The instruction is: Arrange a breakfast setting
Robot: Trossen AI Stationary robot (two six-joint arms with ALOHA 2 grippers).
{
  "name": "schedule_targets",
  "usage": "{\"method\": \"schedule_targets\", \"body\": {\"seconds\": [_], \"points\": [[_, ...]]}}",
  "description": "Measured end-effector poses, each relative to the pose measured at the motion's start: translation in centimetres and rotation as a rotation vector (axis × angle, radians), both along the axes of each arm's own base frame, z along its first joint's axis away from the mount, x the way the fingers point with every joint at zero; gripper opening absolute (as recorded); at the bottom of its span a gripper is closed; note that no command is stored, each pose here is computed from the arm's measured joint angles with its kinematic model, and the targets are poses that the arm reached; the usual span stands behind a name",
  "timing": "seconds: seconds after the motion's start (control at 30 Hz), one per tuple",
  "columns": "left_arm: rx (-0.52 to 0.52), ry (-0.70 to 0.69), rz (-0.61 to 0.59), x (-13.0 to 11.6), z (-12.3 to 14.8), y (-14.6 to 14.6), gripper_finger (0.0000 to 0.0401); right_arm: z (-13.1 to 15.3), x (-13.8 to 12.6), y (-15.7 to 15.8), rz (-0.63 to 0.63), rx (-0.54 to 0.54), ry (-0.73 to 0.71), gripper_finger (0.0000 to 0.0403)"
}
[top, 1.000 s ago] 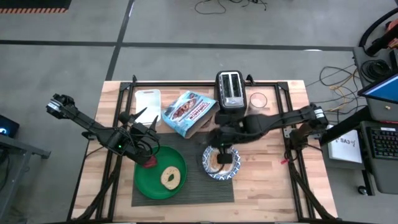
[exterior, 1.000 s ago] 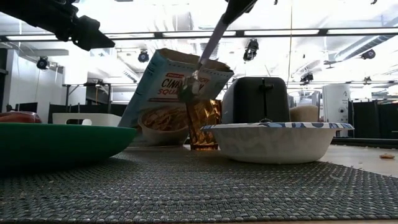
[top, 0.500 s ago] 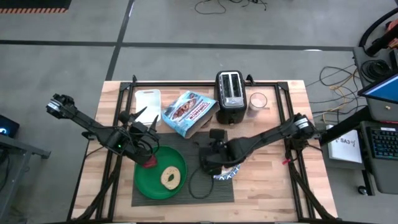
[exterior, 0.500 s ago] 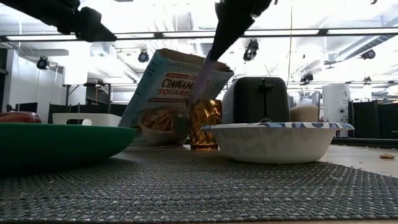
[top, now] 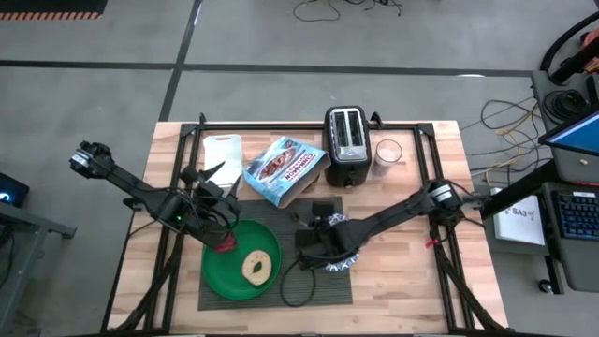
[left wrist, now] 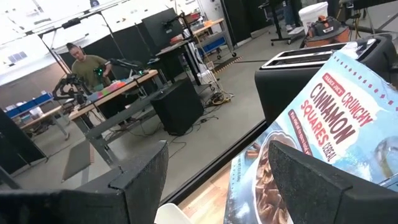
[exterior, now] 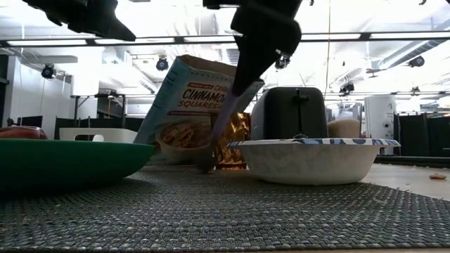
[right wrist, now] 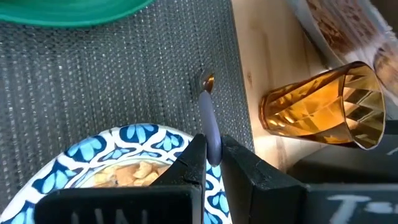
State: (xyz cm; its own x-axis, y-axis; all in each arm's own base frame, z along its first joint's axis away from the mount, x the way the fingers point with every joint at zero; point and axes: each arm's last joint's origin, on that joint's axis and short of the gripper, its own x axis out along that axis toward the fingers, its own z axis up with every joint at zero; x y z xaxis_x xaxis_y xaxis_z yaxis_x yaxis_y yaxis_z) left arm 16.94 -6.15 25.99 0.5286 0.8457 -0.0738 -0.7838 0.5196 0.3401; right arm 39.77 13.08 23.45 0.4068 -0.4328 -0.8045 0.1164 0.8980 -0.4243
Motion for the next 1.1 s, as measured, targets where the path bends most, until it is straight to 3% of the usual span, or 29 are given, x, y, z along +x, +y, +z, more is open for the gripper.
{"method": "schedule_targets", "body": {"seconds": [0.3, 0.67, 1.1], "points": [[-0.001, -0.003, 0.000, 0.02, 0.09, -0.01, 0.0259, -0.51, 0.29, 0.11, -0.002, 0.000, 0.000, 0.0025], [-0.001, -0.002, 0.000, 0.02, 0.07, 0.00, 0.0259, -0.34, 0.60, 0.32, 0.013, 0.040, -0.030, 0.0082], [-0.001, -0.001, 0.000, 0.01, 0.04, 0.00, 0.0259, -0.07, 0.75, 0.54, 0.029, 0.081, -0.051, 0.0086]]}}
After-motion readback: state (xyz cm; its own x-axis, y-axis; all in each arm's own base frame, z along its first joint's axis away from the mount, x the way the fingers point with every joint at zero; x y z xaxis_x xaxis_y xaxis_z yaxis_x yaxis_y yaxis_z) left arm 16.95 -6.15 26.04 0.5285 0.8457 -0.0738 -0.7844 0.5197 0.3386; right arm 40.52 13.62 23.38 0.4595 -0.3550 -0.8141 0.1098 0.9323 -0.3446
